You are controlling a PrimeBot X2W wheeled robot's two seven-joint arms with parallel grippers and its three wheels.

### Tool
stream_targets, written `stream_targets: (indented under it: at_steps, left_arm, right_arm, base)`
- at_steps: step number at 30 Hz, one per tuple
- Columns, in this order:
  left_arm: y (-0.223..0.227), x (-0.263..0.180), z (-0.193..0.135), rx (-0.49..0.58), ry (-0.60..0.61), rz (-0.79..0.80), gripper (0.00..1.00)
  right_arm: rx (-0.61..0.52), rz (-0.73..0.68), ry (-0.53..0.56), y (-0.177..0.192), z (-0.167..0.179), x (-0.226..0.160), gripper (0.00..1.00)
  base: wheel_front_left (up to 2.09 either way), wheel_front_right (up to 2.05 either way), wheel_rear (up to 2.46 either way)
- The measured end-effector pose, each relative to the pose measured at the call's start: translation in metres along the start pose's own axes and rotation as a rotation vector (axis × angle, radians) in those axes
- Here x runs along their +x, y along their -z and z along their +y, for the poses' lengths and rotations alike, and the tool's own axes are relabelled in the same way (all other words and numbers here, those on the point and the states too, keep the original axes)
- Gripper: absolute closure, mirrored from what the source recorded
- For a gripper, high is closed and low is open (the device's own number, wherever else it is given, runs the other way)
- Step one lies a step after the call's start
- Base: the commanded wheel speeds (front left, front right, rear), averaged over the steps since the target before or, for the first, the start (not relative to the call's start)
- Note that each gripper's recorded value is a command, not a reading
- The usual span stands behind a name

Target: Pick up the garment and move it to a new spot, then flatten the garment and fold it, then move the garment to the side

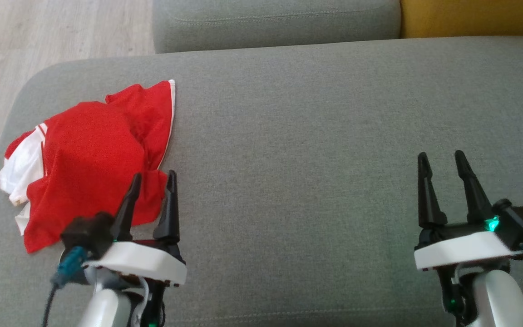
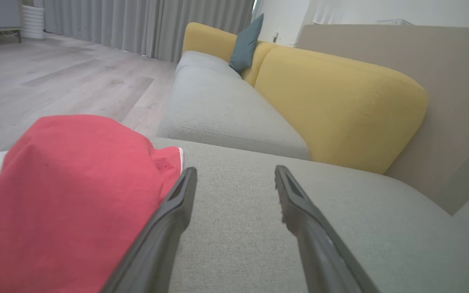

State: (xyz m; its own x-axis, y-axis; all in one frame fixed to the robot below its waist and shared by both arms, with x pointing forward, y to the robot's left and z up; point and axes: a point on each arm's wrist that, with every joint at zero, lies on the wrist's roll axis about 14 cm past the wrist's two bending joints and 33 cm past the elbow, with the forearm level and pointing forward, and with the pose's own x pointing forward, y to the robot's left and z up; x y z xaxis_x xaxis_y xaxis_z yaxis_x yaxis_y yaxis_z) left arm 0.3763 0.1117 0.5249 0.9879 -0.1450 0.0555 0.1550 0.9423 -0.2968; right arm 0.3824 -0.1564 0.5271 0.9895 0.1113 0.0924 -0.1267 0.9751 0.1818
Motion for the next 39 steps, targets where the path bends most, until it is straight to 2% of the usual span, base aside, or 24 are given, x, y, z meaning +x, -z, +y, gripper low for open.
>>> stream_targets:
  at_steps: [9,19,24,30,34,36,39]
  left_arm:
    - [-0.01,0.005,-0.006,0.164,-0.003,-0.052,0.0]
    - [0.001,-0.004,-0.045,0.405,0.165,-0.08,0.0]
    - [-0.005,-0.004,-0.055,0.492,0.183,-0.14,0.0]
    - [-0.032,-0.001,-0.051,0.43,0.105,-0.221,0.0]
    - [-0.044,0.001,-0.04,0.366,0.055,-0.246,0.0]
    - [-0.036,-0.002,-0.031,0.292,0.028,-0.202,0.0]
    - [-0.016,-0.006,-0.023,0.248,0.028,-0.132,0.0]
  right_arm:
    - [-0.121,-0.023,-0.025,-0.006,0.005,-0.001,0.0]
    - [-0.264,-0.065,-0.06,-0.015,0.013,-0.001,0.0]
    - [-0.292,-0.089,-0.071,-0.02,0.016,-0.001,0.0]
    - [-0.173,-0.111,-0.037,-0.024,0.008,-0.002,0.0]
    - [-0.078,-0.093,0.001,-0.014,-0.003,-0.007,0.0]
    - [-0.06,-0.073,0.01,-0.007,-0.005,-0.008,0.0]
    - [-0.037,-0.04,0.021,0.004,-0.008,-0.009,0.0]
  base:
    - [0.0,0.0,0.0]
    - [0.0,0.0,0.0]
    - [0.0,0.0,0.0]
    - [0.0,0.0,0.0]
    - [0.0,0.0,0.0]
    - [0.0,0.0,0.0]
    - [0.0,0.0,0.0]
